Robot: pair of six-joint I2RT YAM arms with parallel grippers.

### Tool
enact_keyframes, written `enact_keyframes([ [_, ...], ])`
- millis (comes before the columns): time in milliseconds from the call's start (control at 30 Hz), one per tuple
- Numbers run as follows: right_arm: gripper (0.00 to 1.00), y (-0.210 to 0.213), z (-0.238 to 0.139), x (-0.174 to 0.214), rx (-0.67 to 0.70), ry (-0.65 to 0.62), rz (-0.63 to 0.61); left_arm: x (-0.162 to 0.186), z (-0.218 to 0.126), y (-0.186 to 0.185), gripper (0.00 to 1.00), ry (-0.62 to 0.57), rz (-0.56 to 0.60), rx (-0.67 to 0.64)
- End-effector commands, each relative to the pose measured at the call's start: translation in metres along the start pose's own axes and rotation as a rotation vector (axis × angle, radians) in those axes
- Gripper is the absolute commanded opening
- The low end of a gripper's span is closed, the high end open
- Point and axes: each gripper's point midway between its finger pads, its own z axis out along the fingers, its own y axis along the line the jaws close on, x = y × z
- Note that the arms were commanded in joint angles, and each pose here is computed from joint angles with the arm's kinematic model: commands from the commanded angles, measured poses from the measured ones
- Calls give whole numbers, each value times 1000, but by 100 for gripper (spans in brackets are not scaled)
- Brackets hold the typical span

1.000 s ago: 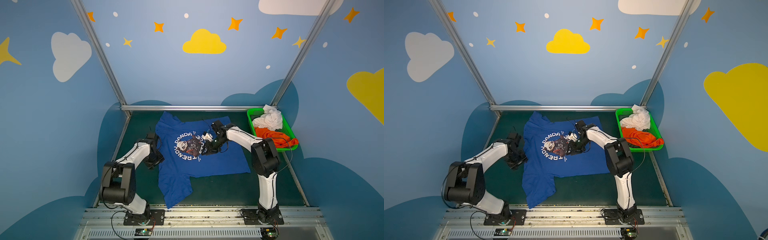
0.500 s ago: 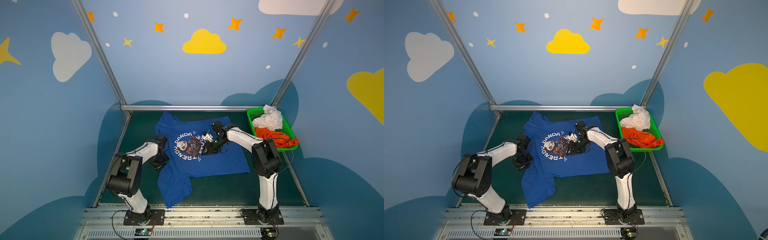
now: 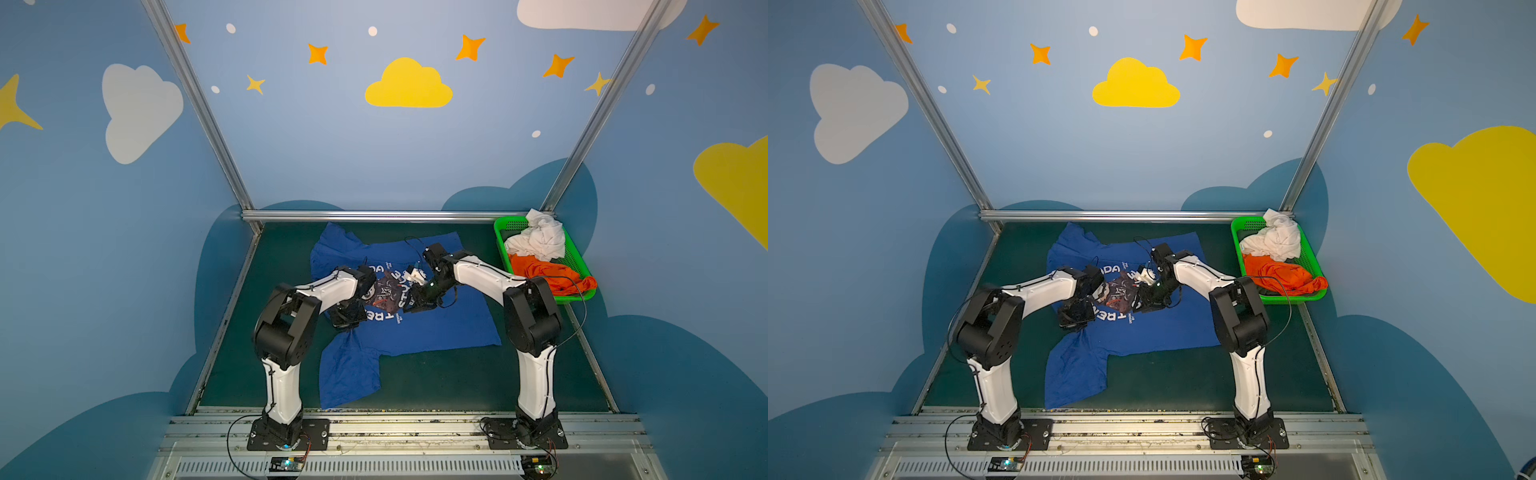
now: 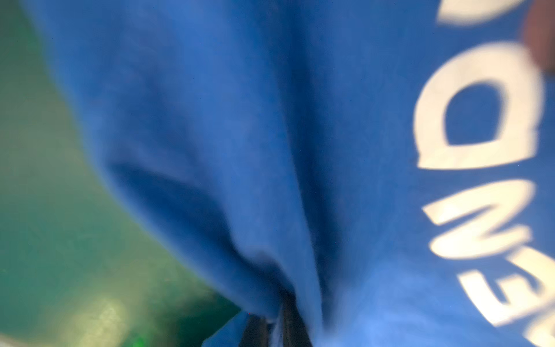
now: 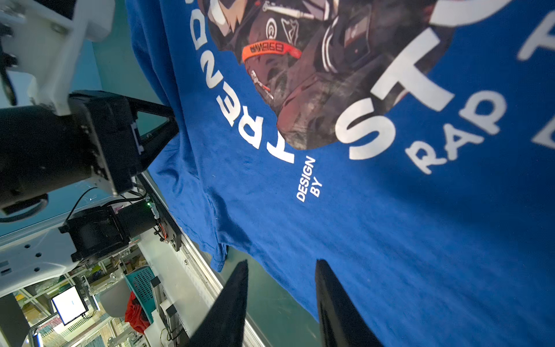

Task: Fold and stack the t-shirts

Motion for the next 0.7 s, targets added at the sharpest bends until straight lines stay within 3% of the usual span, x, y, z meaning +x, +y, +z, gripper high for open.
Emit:
enact_keyframes([
  [0, 39, 5, -4, 3, -13, -5, -1, 11, 4, -8, 21, 30, 35, -36],
  [100, 39, 4, -3, 4, -15, -2, 4, 9, -2, -27, 33, 7, 55, -12],
  [233, 39, 3, -1, 4, -17, 0, 9, 6, -11, -40, 39, -25, 88, -21],
  [333, 39, 2, 1, 4, -17, 1, 11, 5, -18, -40, 60, -52, 104, -44],
  [533, 39, 0, 4, 3, -25, 10, 19, -4, -52, -28, 85, -154, 71, -15],
  [667, 39, 0, 5, 2, -26, 9, 20, -11, -81, -15, 89, -243, 31, 22],
])
